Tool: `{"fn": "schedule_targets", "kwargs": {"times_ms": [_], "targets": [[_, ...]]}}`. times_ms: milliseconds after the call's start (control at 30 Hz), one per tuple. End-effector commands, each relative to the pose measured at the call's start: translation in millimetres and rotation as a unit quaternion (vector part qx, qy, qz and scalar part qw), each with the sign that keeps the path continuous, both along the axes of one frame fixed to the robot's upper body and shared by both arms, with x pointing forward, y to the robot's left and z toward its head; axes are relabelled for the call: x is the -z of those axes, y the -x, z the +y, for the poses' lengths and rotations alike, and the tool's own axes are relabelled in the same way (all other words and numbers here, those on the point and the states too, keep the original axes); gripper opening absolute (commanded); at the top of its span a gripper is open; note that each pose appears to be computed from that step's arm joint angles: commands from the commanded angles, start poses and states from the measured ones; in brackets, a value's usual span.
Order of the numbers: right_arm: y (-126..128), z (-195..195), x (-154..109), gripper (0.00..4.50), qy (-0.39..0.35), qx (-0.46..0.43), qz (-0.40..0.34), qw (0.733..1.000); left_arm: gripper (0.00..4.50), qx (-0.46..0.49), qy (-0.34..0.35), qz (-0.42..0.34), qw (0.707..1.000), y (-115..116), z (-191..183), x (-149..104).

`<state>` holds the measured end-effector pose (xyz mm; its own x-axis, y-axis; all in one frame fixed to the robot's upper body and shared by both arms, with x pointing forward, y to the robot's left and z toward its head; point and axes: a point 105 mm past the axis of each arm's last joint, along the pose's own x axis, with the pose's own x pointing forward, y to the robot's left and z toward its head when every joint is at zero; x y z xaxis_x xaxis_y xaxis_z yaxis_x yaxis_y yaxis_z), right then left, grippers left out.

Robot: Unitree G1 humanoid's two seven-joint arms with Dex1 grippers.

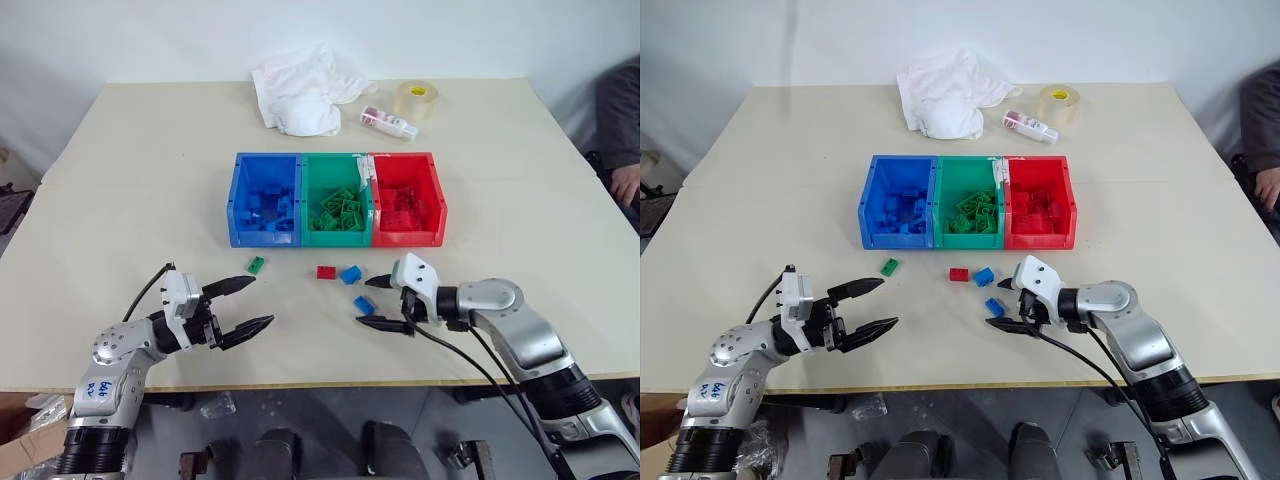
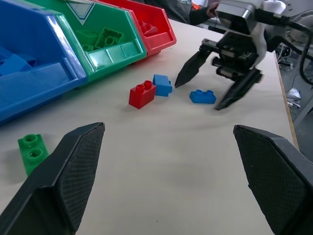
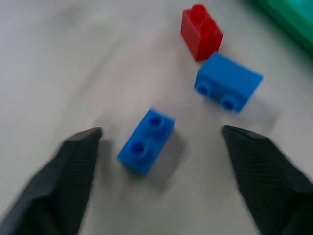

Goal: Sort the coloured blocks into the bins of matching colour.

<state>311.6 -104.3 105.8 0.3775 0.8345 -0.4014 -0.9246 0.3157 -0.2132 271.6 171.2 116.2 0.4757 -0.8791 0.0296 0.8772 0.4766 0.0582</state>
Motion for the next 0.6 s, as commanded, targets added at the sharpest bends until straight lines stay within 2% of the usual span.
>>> {"fn": "schedule_targets", "kwargs": {"times_ms": [33, 233, 600], "targets": [[4.6, 4.6, -2.0, 2.58, 0.001, -0.014, -0.008, 1.000, 4.50, -0.001, 0.001, -0.025, 1.000, 3.5, -0.1, -9.8], [9.4, 2.3, -10.3, 0.52, 0.004, -0.023, -0.020, 1.000, 4.50, -0.003, 0.003, -0.024, 1.000, 4.3, -1.1, -8.2], [-10.5, 37.2, -68.4, 0.45, -0.088, -0.034, -0.081, 0.992, 4.50, -0.007, 0.015, -0.049, 0.999, -3.7, -9.9, -12.2]]}}
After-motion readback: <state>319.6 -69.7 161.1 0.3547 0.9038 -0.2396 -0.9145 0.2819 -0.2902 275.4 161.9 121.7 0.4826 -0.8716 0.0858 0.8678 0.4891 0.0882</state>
